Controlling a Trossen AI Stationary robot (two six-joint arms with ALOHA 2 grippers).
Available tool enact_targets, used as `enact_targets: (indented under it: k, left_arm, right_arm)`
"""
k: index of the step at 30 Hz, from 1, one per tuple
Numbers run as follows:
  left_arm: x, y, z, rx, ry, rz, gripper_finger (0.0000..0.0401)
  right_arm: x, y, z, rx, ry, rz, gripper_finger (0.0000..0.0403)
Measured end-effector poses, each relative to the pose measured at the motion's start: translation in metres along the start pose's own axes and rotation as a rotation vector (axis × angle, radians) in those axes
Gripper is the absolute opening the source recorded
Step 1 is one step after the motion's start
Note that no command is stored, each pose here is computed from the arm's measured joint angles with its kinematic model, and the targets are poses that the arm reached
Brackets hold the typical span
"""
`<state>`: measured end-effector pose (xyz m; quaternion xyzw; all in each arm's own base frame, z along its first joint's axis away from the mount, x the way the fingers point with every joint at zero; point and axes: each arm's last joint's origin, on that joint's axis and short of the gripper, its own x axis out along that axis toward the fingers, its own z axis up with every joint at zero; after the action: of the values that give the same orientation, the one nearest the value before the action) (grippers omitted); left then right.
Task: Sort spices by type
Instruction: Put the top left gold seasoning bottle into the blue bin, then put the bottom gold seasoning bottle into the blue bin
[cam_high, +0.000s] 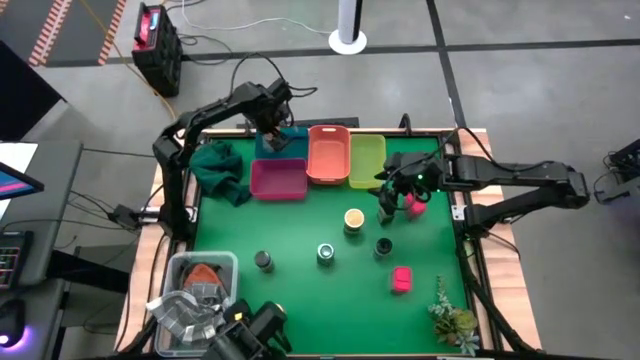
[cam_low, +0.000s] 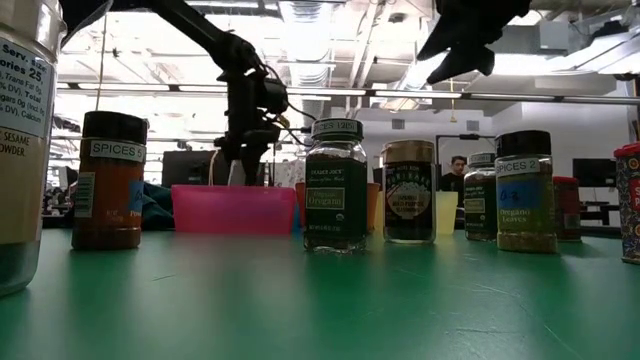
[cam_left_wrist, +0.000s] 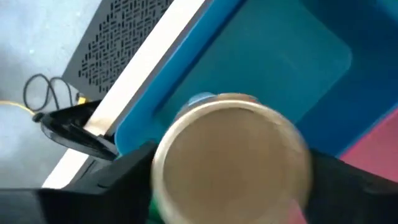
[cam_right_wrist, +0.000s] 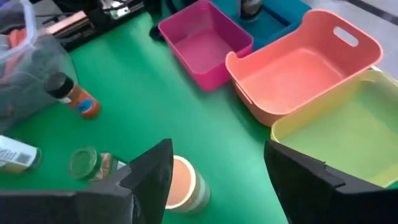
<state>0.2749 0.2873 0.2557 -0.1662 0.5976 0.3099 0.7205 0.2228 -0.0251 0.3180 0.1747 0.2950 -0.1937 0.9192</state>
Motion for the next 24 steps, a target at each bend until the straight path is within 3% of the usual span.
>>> enact_targets:
  k: [6, 13, 16, 19, 24]
  left_arm:
    - [-0.010, 0.000, 0.000, -0.024, -0.003, -0.026, 0.0368]
    - [-0.081, -0.016, 0.000, -0.008, -0.225, -0.028, 0.0370]
    - [-0.114, -0.047, -0.007, 0.060, -0.293, -0.061, 0.0368]
    - [-0.136, -0.094, -0.023, 0.134, -0.273, -0.124, 0.0366]
    - [-0.171, -0.181, -0.071, 0.218, -0.223, -0.273, 0.0366]
  right_arm:
    - [-0.001, 0.000, -0.001, -0.011, 0.008, -0.003, 0.0279]
    - [-0.024, -0.006, -0.009, -0.044, 0.038, -0.003, 0.0279]
    - [-0.036, -0.010, -0.013, -0.058, 0.055, -0.011, 0.0279]
    - [-0.044, -0.014, -0.016, -0.099, 0.066, -0.014, 0.0279]
    - [-0.049, -0.017, -0.021, -0.172, 0.102, -0.023, 0.0279]
